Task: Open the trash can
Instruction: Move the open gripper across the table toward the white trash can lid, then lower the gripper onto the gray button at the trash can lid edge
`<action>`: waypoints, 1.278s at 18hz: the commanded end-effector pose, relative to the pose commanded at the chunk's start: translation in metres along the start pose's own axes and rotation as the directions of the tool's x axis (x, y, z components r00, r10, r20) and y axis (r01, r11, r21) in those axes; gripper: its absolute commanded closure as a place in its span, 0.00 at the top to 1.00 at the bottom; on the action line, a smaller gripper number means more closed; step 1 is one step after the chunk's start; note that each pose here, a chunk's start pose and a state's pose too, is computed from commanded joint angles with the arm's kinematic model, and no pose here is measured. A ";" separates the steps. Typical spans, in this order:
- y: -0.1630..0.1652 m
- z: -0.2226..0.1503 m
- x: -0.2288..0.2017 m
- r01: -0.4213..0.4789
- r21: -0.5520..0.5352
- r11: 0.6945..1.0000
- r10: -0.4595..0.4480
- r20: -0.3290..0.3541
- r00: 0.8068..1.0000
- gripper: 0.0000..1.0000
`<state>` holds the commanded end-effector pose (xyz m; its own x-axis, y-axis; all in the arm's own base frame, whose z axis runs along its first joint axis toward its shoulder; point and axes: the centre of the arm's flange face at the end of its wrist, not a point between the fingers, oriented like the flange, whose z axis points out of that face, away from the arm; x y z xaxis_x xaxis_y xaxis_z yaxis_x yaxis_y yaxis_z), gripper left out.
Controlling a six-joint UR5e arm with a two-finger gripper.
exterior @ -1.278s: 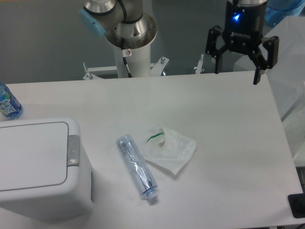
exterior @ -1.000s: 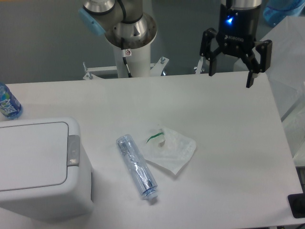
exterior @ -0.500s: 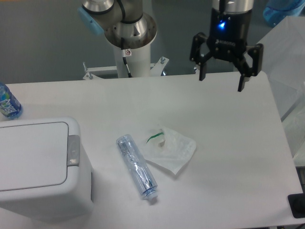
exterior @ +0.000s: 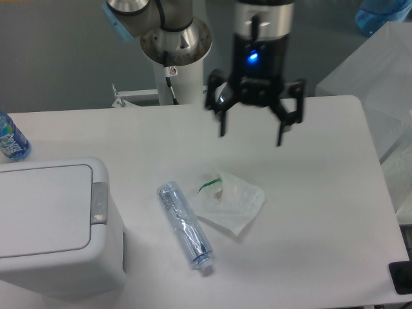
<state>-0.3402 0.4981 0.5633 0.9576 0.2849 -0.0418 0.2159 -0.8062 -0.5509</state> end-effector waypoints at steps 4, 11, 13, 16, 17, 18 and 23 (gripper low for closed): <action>-0.012 0.031 0.053 0.052 -0.010 0.999 -0.052 -0.048 0.997 1.00; -0.024 0.060 0.090 0.224 -0.018 0.974 -0.225 -0.087 0.970 1.00; -0.023 0.063 0.091 0.237 -0.026 0.971 -0.238 -0.090 0.967 1.00; -0.021 0.069 0.092 0.240 -0.036 0.970 -0.242 -0.092 0.966 1.00; -0.021 0.070 0.092 0.240 -0.037 0.970 -0.243 -0.091 0.966 1.00; -0.021 0.073 0.092 0.241 -0.042 0.970 -0.244 -0.091 0.965 1.00; -0.020 0.088 0.097 0.260 -0.067 0.963 -0.266 -0.095 0.959 1.00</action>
<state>-0.2682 0.5874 0.4965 0.8794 0.4383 0.1861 0.4701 -0.7370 -0.4856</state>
